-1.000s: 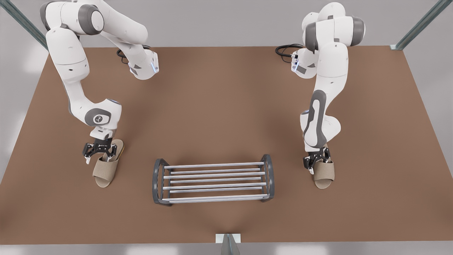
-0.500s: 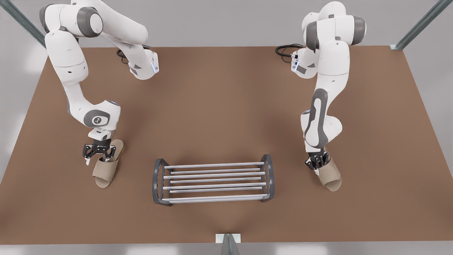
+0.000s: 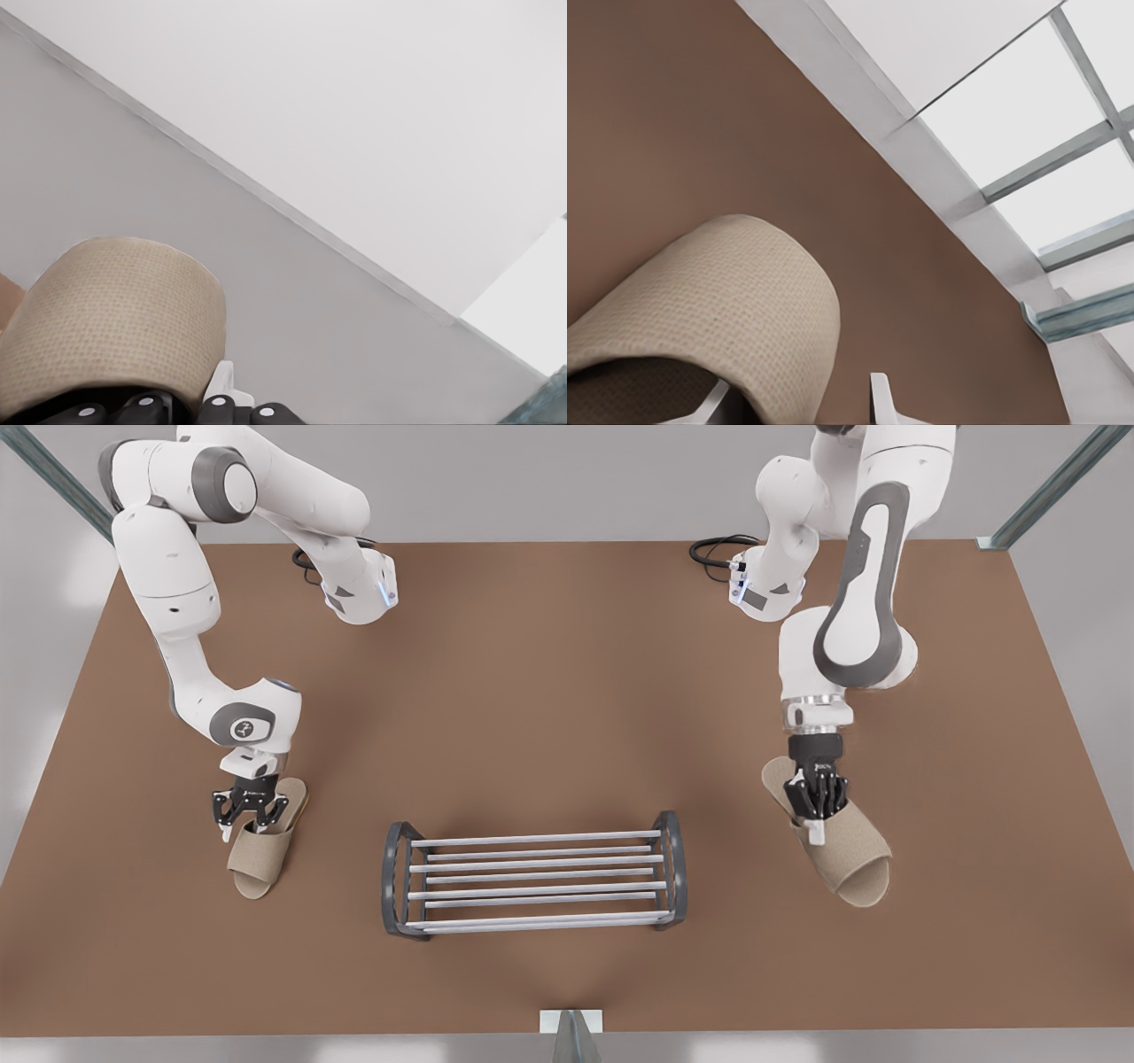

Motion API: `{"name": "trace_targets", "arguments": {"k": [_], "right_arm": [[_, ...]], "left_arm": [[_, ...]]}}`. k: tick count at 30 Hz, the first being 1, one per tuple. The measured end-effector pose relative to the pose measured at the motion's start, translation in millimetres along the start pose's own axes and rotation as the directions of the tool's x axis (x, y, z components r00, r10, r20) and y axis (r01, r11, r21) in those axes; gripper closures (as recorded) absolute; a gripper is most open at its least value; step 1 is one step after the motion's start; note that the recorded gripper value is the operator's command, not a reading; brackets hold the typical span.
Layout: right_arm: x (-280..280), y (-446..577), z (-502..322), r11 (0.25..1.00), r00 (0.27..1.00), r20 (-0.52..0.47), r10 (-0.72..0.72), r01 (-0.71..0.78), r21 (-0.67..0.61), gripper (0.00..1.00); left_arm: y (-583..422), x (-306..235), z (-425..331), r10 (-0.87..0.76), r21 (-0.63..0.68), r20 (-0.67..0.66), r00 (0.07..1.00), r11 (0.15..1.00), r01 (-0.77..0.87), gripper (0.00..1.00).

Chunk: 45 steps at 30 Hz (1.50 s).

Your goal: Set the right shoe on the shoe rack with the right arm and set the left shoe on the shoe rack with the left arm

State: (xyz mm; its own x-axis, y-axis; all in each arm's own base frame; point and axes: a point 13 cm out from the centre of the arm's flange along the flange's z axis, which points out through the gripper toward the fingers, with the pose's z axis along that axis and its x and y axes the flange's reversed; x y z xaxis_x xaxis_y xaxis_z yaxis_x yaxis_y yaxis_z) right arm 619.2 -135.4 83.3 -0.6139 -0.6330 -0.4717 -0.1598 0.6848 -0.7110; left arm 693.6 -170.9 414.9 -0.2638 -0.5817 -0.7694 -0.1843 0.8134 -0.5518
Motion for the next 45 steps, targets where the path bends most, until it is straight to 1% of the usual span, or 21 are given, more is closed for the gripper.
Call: {"name": "trace_targets", "arguments": {"k": [2, 4, 7, 8, 11, 14, 16, 19, 20, 22, 23, 26, 27, 30, 32, 35, 40, 45], "right_arm": [[0.5, -0.6, 2.1, 1.0, 1.0, 0.001, 0.001, -0.001, 0.001, 0.43], [2.0, 0.4, 3.3, 1.0, 1.0, -0.001, 0.001, -0.001, 0.0, 0.44], [2.5, 2.9, 5.3, 1.0, 1.0, -0.001, 0.002, -0.002, -0.002, 0.51], [2.7, 3.6, 5.5, 1.0, 1.0, -0.001, 0.002, -0.002, -0.003, 0.58], [3.6, 5.8, 6.3, 1.0, 1.0, -0.002, 0.002, -0.002, -0.006, 0.65], [0.8, 4.2, 4.1, 1.0, 1.0, 0.003, 0.003, -0.003, -0.004, 0.68], [-3.1, -0.7, 1.5, 1.0, 1.0, 0.009, 0.004, -0.004, 0.001, 0.72], [-11.2, -11.4, -7.6, 1.0, 1.0, 0.02, 0.006, -0.007, 0.01, 0.73], [-19.1, -18.5, -14.8, 1.0, 1.0, 0.03, 0.007, -0.008, 0.014, 0.74], [-57.9, -47.6, -38.0, 1.0, 0.997, 0.08, 0.014, -0.016, 0.019, 0.74], [-83.7, -59.6, -51.6, 1.0, 0.994, 0.113, 0.015, -0.017, 0.013, 0.74], [-189.8, -62.5, -96.0, 0.999, 0.967, 0.253, -0.004, 0.015, -0.042, 0.75], [-226.7, -53.7, -112.0, 0.997, 0.953, 0.304, -0.015, 0.036, -0.064, 0.75], [-321.1, -24.6, -152.6, 0.989, 0.901, 0.432, -0.032, 0.092, -0.117, 0.76], [-356.8, -17.3, -173.2, 0.984, 0.877, 0.479, -0.035, 0.114, -0.137, 0.76], [-373.6, -35.7, -193.7, 0.981, 0.866, 0.498, -0.033, 0.124, -0.152, 0.76], [-384.6, -23.2, -216.8, 0.966, 0.857, 0.514, -0.04, 0.165, -0.199, 0.77], [-434.4, 26.1, -244.8, 0.943, 0.811, 0.584, -0.047, 0.228, -0.241, 0.78]], "left_arm": [[-87.5, 8.9, -27.8, -0.053, 0.121, -0.019, 0.998, 0.991, 0.055, 0.79], [-162.4, 44.9, -54.5, -0.09, 0.212, -0.078, 0.993, 0.972, 0.104, 0.79], [-234.9, 111.8, -76.1, -0.141, 0.263, -0.166, 0.976, 0.947, 0.182, 0.79], [-244.8, 126.2, -74.7, -0.161, 0.258, -0.178, 0.971, 0.944, 0.204, 0.79], [-243.8, 163.9, -41.0, -0.205, 0.203, -0.173, 0.963, 0.95, 0.238, 0.79], [-212.8, 198.0, 2.3, -0.213, 0.129, -0.152, 0.965, 0.964, 0.233, 0.79], [-198.1, 214.9, 23.4, -0.212, 0.099, -0.141, 0.967, 0.969, 0.227, 0.79], [-184.5, 233.1, 45.1, -0.209, 0.073, -0.128, 0.969, 0.973, 0.22, 0.79], [-179.7, 238.0, 49.7, -0.207, 0.065, -0.126, 0.97, 0.974, 0.217, 0.79], [-170.2, 244.2, 57.0, -0.204, 0.05, -0.121, 0.971, 0.976, 0.211, 0.79], [-165.4, 248.5, 60.0, -0.201, 0.042, -0.121, 0.972, 0.977, 0.208, 0.79], [-153.3, 263.4, 66.0, -0.191, 0.024, -0.126, 0.974, 0.98, 0.195, 0.78], [-152.1, 263.8, 66.8, -0.189, 0.023, -0.124, 0.974, 0.981, 0.193, 0.0], [-149.4, 266.8, 68.8, -0.167, 0.028, -0.115, 0.979, 0.985, 0.171, 0.0], [-148.3, 269.6, 69.6, -0.149, 0.034, -0.109, 0.983, 0.988, 0.153, 0.0], [-146.5, 273.3, 70.3, -0.143, 0.03, -0.102, 0.984, 0.989, 0.147, 0.0], [-152.7, 263.9, 71.9, -0.171, 0.027, -0.083, 0.982, 0.984, 0.174, 0.0], [-163.1, 254.4, 76.1, -0.194, 0.036, -0.067, 0.979, 0.98, 0.197, 0.0]]}}
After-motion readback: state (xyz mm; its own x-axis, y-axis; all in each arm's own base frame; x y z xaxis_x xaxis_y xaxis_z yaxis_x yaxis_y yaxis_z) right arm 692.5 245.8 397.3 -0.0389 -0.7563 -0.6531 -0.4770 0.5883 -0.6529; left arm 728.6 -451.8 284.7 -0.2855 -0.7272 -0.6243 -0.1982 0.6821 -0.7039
